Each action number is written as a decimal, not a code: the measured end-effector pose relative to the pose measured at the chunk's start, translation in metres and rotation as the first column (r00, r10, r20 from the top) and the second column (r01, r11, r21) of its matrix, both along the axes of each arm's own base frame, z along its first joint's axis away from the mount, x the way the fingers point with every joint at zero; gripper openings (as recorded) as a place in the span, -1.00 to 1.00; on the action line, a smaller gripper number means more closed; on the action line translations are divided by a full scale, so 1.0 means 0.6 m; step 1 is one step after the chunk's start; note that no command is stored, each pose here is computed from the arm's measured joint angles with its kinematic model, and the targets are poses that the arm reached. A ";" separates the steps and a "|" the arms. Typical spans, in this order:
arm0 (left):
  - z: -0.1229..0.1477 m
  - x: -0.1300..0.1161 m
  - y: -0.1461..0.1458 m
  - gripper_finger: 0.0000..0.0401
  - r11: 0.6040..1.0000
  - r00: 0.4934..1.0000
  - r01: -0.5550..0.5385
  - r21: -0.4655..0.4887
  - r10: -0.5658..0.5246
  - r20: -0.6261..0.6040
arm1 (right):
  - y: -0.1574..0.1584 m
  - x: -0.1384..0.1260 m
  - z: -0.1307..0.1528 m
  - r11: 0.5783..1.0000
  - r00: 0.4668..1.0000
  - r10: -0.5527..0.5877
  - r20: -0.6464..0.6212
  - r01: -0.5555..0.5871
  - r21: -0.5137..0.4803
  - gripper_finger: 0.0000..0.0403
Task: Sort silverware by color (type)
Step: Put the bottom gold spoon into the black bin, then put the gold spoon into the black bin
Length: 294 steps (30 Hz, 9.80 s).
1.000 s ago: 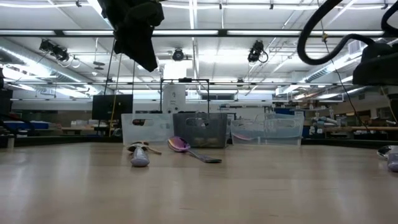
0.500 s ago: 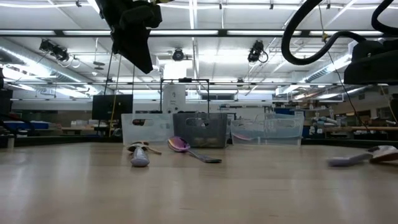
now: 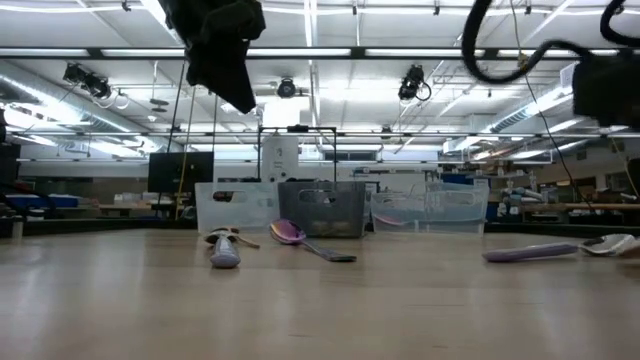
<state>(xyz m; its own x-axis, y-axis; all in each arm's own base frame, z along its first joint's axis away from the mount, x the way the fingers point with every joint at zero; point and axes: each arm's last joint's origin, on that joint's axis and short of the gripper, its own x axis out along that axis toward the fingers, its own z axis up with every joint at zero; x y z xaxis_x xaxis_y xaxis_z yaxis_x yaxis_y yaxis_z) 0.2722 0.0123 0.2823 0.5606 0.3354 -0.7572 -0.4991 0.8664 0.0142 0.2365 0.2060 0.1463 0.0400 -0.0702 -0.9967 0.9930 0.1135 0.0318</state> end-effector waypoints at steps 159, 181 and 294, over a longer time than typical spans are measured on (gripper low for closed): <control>-0.076 0.111 0.262 -0.86 0.977 0.848 0.059 -0.204 0.059 0.526 | -0.288 0.119 0.321 0.428 0.659 0.657 0.366 0.074 -0.901 -0.14; -0.190 0.098 0.301 -0.85 0.927 0.956 -0.081 -0.367 0.176 0.235 | -0.353 0.123 0.315 0.437 0.705 0.619 0.346 0.057 -0.898 -0.14; -0.104 0.093 0.111 -0.35 0.894 0.931 -0.318 -0.317 0.230 -0.284 | -0.247 0.114 0.311 0.513 0.556 0.717 0.421 -0.011 -0.858 -0.22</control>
<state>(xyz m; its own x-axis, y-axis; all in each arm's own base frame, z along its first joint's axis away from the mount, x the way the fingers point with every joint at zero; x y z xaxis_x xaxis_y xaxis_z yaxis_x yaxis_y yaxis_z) 0.3279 0.0787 0.2197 0.2781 0.1372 -0.9507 -0.7375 0.6646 -0.1198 0.3047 0.0578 0.3331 0.8516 -0.4784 -0.2144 0.5242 0.7850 0.3302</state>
